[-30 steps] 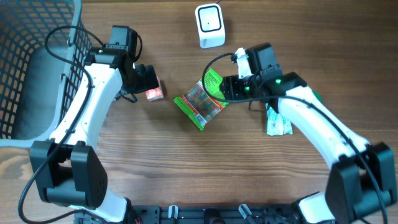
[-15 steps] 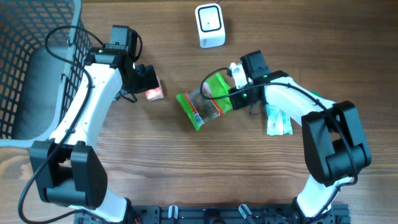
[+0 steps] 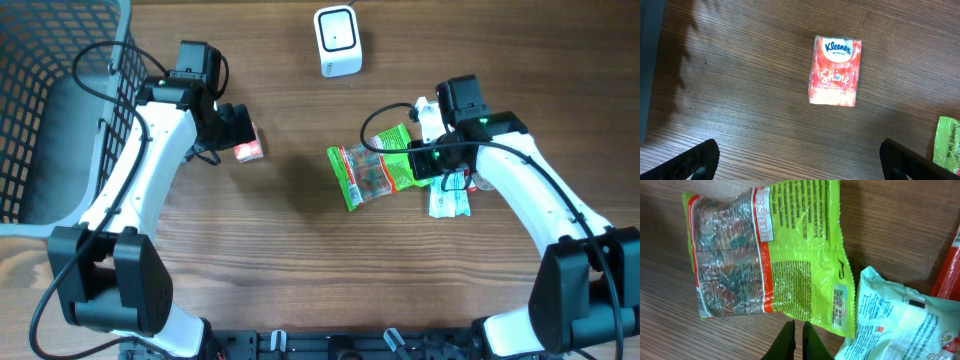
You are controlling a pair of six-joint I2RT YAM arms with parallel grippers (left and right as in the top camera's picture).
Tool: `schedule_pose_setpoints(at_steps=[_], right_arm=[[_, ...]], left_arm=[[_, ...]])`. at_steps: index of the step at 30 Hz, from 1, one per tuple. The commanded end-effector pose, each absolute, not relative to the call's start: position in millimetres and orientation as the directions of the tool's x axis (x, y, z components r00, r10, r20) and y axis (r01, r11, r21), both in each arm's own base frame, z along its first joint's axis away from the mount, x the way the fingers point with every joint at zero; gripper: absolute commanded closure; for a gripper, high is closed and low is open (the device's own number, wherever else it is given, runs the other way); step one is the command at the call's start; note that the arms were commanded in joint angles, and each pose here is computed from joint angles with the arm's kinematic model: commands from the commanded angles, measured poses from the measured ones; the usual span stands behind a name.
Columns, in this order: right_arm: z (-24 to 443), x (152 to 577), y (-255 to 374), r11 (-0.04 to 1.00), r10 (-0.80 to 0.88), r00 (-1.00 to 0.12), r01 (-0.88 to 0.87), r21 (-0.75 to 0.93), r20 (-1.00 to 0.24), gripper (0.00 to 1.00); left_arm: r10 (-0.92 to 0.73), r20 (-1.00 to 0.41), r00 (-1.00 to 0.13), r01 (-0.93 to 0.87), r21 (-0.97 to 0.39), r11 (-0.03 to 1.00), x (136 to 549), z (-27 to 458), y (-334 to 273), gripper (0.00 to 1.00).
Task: Scan the item barcode
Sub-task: 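Drag green snack bag with right gripper rightward on the table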
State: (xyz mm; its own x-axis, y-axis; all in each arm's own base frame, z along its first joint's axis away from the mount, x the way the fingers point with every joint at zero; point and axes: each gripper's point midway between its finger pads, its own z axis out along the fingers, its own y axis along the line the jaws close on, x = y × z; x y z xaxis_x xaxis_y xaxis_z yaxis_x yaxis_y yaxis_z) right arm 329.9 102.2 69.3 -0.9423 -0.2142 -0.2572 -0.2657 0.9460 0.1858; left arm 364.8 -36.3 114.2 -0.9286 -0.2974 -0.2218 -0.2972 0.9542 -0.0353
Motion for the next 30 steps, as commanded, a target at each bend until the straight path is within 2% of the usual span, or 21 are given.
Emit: schedule_pose_setpoints(at_steps=[1, 16, 25, 28, 30], right_arm=[[66.6, 326.2, 103.8, 0.942, -0.222, -0.942, -0.274, 0.194, -0.251, 0.90], [66.4, 325.2, 103.6, 0.942, -0.222, -0.943, -0.272, 0.194, -0.247, 0.82], [66.4, 325.6, 103.7, 0.942, -0.222, -0.943, -0.273, 0.193, -0.249, 0.61], [66.7, 327.9, 102.5, 0.944, -0.223, -0.940, -0.274, 0.183, -0.257, 0.43], [69.3, 338.7, 103.1, 0.941, -0.237, -0.923, -0.296, 0.165, -0.303, 0.37]], left_arm=[[-0.288, -0.244, -0.926, -0.286, -0.043, 0.957, 367.9, 122.4, -36.4, 0.00], [-0.288, -0.244, -0.926, -0.286, -0.044, 0.957, 368.0, 122.4, -36.5, 0.00], [-0.288, -0.244, -0.926, -0.286, -0.044, 0.957, 368.0, 122.4, -36.5, 0.00], [-0.288, -0.244, -0.926, -0.286, -0.044, 0.957, 368.0, 122.4, -36.5, 0.00], [-0.288, -0.244, -0.926, -0.286, -0.043, 0.957, 367.9, 122.4, -36.4, 0.00]])
